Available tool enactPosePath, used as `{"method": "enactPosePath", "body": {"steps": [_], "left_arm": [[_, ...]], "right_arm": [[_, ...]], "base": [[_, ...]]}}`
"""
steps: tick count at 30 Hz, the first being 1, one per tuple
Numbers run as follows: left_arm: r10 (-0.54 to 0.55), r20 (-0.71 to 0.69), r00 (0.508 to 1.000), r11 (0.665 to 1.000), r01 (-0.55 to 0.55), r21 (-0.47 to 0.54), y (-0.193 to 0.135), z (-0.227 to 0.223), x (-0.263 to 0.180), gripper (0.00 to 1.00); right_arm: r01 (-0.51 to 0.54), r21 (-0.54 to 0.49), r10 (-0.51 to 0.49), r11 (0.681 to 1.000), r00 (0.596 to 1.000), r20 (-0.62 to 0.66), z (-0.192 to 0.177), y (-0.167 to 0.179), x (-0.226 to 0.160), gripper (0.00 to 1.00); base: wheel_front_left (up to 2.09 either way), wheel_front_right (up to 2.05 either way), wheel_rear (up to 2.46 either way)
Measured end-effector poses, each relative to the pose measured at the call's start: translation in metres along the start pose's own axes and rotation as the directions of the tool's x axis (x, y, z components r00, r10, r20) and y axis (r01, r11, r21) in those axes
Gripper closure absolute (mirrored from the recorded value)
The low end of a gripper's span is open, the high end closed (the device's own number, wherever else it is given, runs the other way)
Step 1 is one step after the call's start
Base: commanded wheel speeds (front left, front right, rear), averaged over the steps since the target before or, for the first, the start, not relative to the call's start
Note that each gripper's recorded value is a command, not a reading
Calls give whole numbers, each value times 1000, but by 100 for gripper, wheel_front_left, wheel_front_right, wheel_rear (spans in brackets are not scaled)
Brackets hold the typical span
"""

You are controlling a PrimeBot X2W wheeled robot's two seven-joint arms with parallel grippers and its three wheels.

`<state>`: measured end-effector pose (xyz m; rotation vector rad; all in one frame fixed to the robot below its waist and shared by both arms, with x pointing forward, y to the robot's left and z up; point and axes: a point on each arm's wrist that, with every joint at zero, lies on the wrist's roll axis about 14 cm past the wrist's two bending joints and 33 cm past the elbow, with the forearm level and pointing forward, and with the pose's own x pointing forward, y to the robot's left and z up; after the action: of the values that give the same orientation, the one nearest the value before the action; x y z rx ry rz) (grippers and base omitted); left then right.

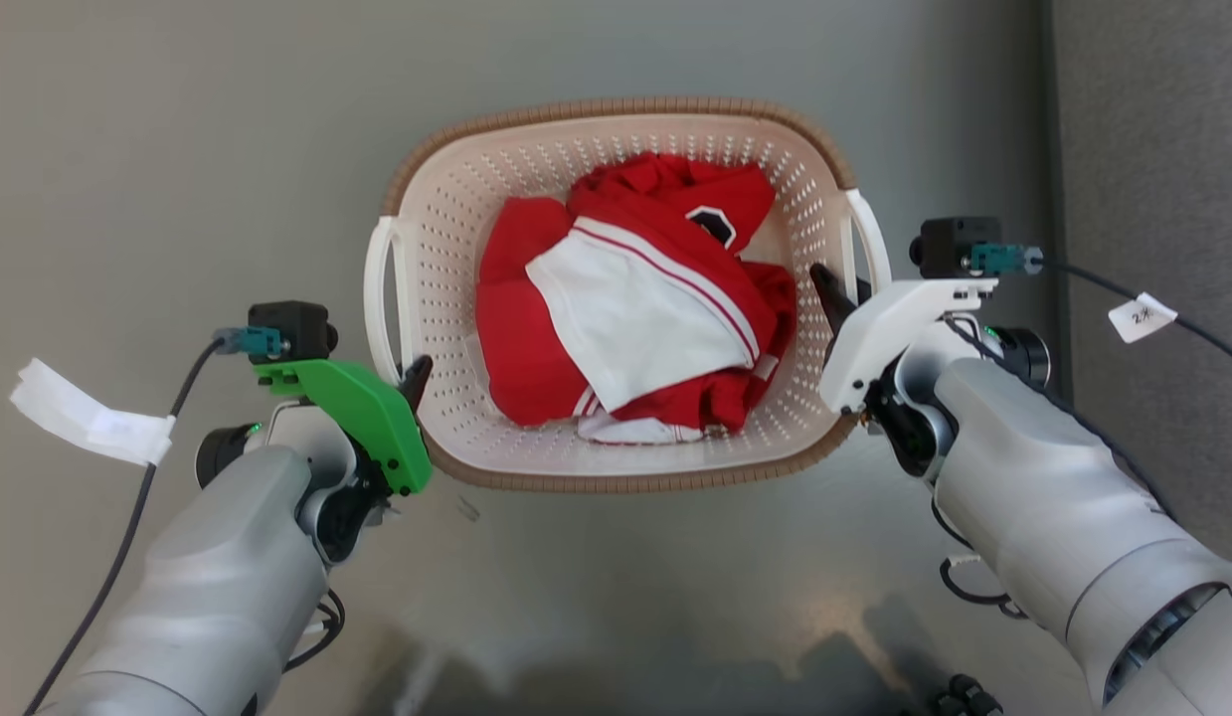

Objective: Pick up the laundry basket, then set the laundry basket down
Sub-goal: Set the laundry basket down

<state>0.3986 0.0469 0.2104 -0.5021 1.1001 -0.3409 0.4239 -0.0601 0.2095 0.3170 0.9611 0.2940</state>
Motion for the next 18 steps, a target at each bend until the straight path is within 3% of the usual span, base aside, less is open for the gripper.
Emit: {"method": "enactPosePath", "body": {"steps": [18], "left_arm": [[40, -22, 999, 999, -40, -25, 36, -13, 29, 100]], "right_arm": [[-25, 12, 25, 1000, 999, -38, -20, -5, 40, 100]], "base": [[0, 0, 0]]}}
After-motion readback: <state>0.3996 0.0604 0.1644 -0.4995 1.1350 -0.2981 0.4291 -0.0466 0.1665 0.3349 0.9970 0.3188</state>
